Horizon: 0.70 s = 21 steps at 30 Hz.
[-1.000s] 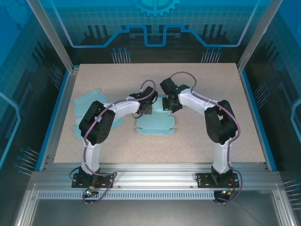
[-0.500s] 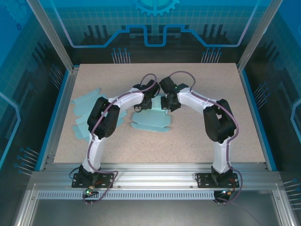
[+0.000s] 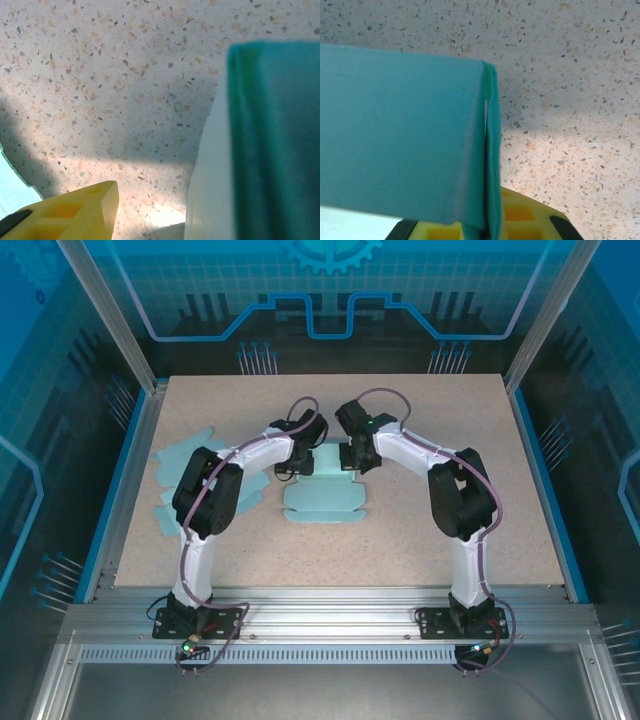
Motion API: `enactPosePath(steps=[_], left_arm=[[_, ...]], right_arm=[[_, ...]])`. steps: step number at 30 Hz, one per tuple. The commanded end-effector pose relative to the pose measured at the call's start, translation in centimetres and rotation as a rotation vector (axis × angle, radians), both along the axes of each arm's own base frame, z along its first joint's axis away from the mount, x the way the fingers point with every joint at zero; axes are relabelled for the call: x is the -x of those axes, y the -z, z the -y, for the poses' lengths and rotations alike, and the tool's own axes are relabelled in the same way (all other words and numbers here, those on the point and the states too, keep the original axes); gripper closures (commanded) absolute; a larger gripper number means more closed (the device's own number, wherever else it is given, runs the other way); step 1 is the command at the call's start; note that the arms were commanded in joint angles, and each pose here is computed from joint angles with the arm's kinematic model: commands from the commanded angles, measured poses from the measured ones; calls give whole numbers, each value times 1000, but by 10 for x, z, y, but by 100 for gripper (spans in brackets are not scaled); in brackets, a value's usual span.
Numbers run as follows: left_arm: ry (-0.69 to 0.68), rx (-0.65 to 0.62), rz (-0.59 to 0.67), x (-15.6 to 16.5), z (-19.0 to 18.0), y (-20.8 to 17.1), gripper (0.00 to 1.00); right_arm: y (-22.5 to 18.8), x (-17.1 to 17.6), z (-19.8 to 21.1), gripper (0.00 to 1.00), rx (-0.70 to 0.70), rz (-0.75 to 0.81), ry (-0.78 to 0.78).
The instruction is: Fold the paper box
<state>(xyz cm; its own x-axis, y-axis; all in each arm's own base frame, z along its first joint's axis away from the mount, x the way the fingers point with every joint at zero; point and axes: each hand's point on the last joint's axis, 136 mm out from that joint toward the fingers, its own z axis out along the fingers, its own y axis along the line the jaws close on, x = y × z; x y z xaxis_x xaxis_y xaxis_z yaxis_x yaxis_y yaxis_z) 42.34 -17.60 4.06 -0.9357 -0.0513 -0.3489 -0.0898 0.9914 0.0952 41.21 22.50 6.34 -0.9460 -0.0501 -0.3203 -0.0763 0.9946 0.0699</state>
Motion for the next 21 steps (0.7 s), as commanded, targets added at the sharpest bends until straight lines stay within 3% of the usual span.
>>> enactPosePath(steps=[1,8,11,21], left_arm=[[37,112,46,4,14,-31,45],[109,384,161,17,45,-88,25],[113,445,198,22,48,-106,20],[3,550,349,28,2,-147,18]], right_arm=[[31,26,19,100,126,-139,-35],[34,37,31,100,219,-222,-132],[37,45,37,100,259,-269,-174],[45,60,45,89,332,-389,-292]])
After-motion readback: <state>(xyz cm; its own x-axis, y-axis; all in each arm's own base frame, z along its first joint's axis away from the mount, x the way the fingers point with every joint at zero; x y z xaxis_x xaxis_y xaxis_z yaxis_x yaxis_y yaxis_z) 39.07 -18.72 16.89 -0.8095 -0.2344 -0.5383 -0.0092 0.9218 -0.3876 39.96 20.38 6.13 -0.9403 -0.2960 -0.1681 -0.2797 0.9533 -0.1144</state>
